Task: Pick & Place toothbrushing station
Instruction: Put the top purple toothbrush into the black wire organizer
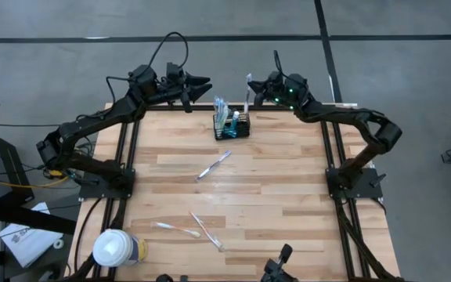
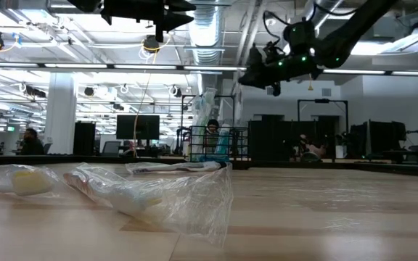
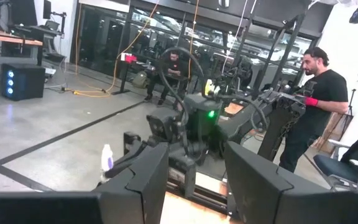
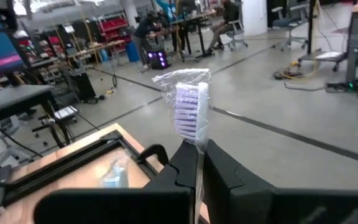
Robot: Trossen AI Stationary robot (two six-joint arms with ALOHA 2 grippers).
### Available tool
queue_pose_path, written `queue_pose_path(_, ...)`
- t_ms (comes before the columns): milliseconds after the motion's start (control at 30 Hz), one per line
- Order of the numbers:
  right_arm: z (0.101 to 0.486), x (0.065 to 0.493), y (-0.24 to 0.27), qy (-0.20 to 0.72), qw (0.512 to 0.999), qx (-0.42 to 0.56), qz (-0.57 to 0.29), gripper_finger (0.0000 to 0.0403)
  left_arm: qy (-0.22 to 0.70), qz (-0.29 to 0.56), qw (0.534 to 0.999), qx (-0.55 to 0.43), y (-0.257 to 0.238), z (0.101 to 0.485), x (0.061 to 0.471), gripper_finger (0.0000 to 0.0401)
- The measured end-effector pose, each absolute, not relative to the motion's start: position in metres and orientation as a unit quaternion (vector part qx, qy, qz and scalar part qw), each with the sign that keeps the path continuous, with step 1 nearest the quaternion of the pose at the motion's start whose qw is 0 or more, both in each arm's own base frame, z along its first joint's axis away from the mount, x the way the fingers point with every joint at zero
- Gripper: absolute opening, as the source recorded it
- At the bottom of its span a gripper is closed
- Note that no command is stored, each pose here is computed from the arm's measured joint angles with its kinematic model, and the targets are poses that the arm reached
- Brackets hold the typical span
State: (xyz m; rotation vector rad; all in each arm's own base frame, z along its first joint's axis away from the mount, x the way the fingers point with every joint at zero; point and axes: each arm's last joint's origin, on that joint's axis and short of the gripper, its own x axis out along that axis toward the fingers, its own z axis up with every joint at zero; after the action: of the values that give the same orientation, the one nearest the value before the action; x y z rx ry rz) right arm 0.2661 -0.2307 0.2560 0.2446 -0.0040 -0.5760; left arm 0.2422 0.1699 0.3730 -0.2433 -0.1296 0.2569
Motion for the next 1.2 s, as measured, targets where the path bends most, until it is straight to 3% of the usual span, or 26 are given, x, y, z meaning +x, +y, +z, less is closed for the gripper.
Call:
queue_pose_path(400, 0.256, 0.291, -0.252, -0.004, 0.952, 0.123, -0.280, 0.0000, -0.064, 0.128, 0.982, -0.121, 0.170, 0.373, 0.242, 0.0147)
queue_pose_path(1067, 0.257, 0.292, -0.241, 0.051, 0.954, 0.097, -0.280, 0.0000, -0.063, 0.128, 0.982, -0.120, 0.170, 0.373, 0.242, 0.0147)
queue_pose_path(1200, 0.258, 0.299, -0.232, 0.059, 0.944, 0.057, -0.318, 0.0000, -0.064, 0.128, 0.982, -0.120, 0.170, 0.373, 0.242, 0.0147)
